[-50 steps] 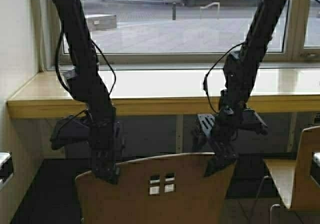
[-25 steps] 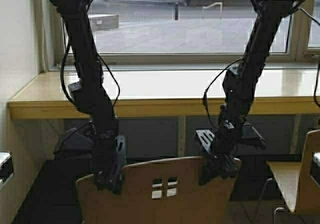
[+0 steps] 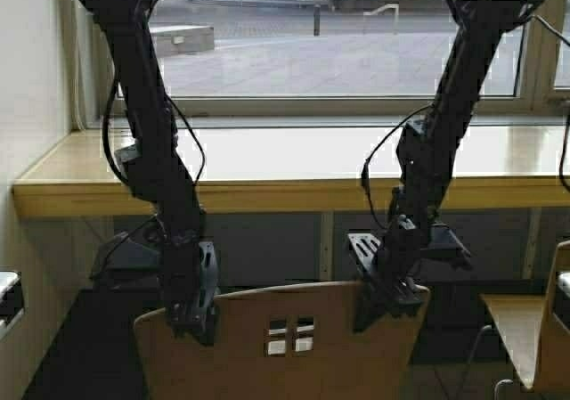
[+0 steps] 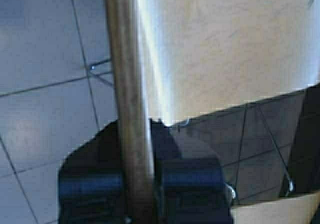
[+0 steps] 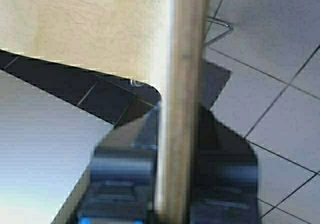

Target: Push the chairs under the table

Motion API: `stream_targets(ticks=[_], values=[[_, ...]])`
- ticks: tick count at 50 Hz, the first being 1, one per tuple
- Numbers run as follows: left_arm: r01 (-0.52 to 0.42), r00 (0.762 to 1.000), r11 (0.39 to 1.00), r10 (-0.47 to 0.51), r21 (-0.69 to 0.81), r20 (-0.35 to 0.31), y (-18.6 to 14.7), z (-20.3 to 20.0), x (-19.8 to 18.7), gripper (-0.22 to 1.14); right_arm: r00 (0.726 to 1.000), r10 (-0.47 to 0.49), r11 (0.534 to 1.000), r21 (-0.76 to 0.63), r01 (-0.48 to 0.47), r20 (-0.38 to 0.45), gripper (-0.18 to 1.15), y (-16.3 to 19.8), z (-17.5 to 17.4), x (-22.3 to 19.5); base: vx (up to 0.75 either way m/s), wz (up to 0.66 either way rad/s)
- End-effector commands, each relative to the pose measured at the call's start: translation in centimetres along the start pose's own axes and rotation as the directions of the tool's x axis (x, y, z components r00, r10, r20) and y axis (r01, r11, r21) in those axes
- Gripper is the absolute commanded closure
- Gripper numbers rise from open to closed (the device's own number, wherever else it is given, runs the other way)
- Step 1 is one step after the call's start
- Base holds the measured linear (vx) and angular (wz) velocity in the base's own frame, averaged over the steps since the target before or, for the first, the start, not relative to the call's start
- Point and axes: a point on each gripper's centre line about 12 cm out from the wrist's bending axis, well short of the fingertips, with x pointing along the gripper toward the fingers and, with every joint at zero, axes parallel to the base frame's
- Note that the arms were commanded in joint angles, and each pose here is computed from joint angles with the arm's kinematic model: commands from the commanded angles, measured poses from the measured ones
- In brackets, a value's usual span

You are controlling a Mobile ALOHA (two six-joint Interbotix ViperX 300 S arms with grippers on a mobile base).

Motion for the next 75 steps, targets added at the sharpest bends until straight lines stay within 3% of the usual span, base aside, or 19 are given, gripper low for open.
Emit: stream_targets(ticks=[1,24,41,75], values=[[0.064,0.998,0.998,-0.064,0.03,-0.003,-2.8,0.5,0.1,0.83,1.0,0.01,0.999,-0.033,-0.01,0.004,0.94,0.4,0.2,-0.5,0.11,-0.01],[0.118,0.993,0.993,-0.117,0.023,-0.023,-5.1,-0.2,-0.2,0.83,1.0,-0.026,0.999,-0.031,0.026,-0.007,0.94,-1.1,0.1,0.2,0.17,0.06],[0.106,0.994,0.994,-0.106,0.007,-0.01,-5.0,0.6,0.8,0.83,1.0,-0.006,0.999,-0.036,0.006,-0.007,0.94,-0.2,0.1,0.8,0.23,-0.01],[0.088,0.996,0.996,-0.088,0.029,-0.021,-4.6,0.8,-1.3,0.83,0.995,-0.077,0.993,-0.094,0.071,-0.059,0.94,-2.5,-1.6,-1.3,0.26,0.03]])
